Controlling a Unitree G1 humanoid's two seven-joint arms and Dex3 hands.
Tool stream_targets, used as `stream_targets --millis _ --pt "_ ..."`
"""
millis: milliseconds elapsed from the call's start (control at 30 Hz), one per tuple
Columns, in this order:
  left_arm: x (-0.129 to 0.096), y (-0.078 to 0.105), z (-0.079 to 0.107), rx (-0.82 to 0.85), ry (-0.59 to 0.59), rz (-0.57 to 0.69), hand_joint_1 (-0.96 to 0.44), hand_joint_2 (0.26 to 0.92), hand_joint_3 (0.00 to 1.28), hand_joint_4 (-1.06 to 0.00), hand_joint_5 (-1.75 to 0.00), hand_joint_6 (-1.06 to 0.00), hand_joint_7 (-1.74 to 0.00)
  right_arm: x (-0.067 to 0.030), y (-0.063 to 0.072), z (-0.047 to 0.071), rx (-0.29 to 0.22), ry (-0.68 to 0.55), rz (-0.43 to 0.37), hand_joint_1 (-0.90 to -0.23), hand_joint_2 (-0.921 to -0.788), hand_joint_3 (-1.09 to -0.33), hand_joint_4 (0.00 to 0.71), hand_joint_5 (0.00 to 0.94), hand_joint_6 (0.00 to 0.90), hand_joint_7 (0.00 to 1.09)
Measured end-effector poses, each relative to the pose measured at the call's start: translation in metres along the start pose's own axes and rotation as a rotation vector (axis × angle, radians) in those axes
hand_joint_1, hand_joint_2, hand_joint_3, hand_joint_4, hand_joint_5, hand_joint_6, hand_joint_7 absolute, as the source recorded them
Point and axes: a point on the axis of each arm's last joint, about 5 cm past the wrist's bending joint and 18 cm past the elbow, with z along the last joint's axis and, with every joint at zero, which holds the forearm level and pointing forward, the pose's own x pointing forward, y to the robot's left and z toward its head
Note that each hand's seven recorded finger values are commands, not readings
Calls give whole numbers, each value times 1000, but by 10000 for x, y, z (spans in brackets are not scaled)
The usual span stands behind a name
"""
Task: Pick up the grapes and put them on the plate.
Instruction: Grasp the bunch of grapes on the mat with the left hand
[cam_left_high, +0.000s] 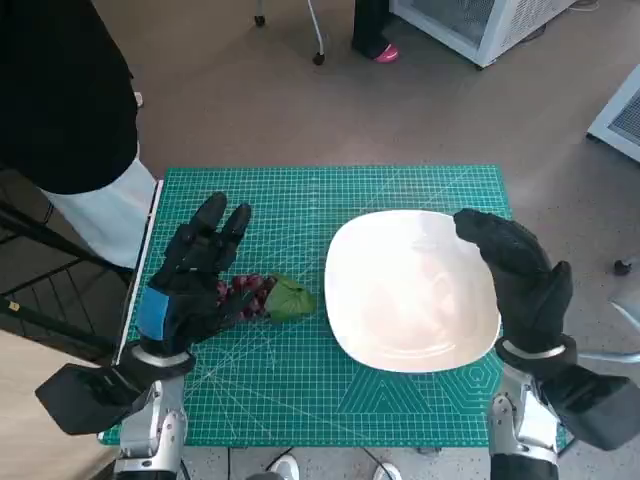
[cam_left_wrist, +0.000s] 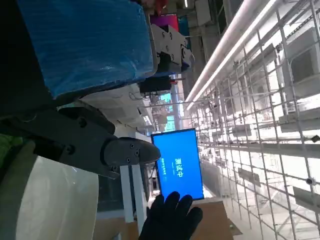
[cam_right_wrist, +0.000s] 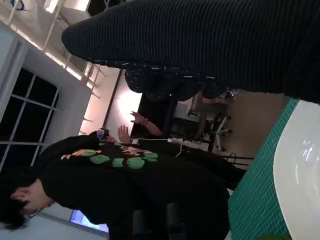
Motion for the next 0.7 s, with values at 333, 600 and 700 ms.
stream_targets --millis 333,600,700 --pt "8 70 116 85 21 -42 -486 921 212 -172 0 -198 -166 3 2 0 1 0 2 -434 -921 -565 609 1 560 1" --pt "49 232 461 472 206 -174 -609 907 38 -32 0 -133 -74 8 0 7 -1 -3 2 -428 -921 -566 609 1 560 1" --pt "75 235 583 635 258 -206 -634 886 14 -12 1 -123 -57 8 0 7 -1 -3 2 -428 -921 -565 609 1 561 1"
